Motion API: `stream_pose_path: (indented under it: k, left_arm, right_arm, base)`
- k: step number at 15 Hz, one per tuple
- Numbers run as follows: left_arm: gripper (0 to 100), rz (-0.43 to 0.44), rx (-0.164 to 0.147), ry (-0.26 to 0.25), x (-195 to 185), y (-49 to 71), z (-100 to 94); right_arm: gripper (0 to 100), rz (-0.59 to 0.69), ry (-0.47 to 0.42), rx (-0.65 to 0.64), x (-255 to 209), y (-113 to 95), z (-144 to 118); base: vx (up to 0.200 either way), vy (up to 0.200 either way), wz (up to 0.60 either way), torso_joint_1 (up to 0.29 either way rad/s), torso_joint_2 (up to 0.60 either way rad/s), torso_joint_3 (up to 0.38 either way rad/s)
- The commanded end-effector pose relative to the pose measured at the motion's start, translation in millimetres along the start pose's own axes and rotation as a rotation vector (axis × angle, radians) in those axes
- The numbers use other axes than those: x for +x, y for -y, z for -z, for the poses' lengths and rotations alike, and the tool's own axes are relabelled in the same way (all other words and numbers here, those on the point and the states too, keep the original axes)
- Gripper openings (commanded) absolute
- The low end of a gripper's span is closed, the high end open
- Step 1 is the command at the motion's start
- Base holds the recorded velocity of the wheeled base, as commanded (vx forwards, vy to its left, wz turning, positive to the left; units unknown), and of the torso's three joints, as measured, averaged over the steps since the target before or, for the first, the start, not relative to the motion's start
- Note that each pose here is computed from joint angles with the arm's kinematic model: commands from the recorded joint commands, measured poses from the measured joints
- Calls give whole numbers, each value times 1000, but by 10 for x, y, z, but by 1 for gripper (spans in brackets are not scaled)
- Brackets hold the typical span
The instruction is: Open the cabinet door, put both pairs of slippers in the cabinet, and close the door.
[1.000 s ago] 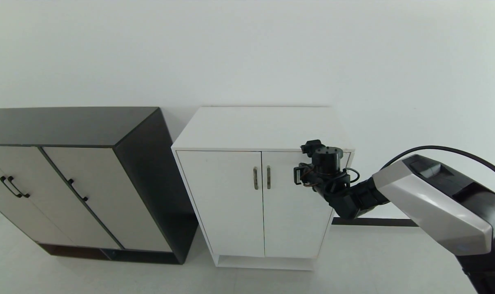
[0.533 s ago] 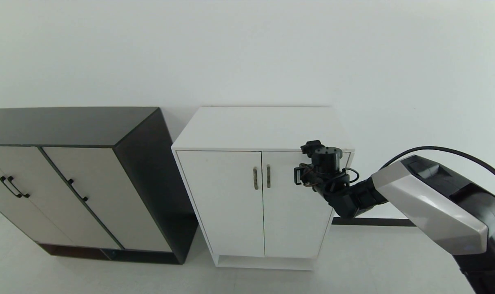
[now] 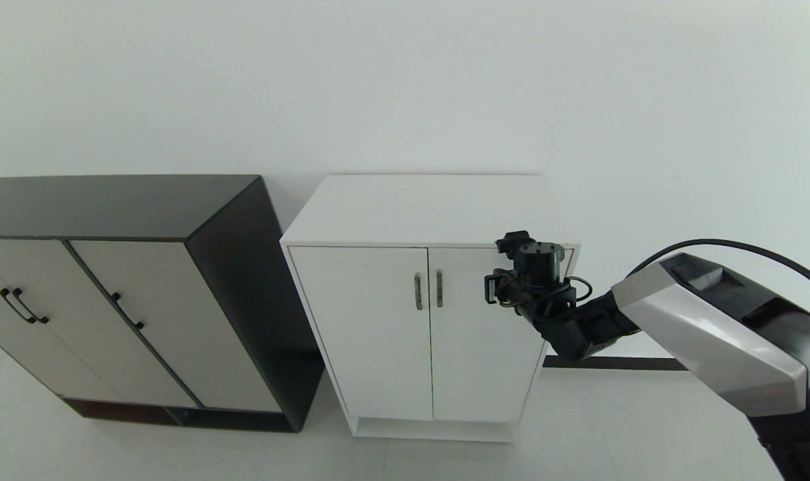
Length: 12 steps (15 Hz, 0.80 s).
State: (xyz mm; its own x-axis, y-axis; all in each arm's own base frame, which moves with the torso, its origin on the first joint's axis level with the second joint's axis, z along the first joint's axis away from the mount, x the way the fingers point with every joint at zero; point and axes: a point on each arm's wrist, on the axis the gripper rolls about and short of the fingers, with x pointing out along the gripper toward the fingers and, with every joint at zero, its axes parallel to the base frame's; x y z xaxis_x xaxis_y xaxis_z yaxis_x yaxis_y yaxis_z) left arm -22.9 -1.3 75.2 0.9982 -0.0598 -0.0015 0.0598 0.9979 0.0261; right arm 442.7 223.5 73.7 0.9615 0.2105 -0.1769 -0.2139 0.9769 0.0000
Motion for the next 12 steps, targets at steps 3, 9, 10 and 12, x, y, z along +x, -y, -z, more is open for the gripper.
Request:
stream_pose_path:
  k: [3,9,10,12]
  left_arm:
    - [0,0,0,-2,1,0,0]
    - [0,0,-2,-2,1,0,0]
    - [0,0,-2,-2,1,0,0]
    - [0,0,-2,-2,1,0,0]
  right_arm:
    - [0,-8,13,1,-329,47,-117]
    - [0,-9,-1,-7,-1010,220,-142]
    - [0,-7,-4,-7,-1078,245,-152]
    - [0,21,-9,-6,-1393,414,-207]
  base:
    - [0,0,0,0,0,0]
    - [0,0,0,0,0,0]
    - [0,0,0,0,0,0]
    - [0,0,0,0,0,0]
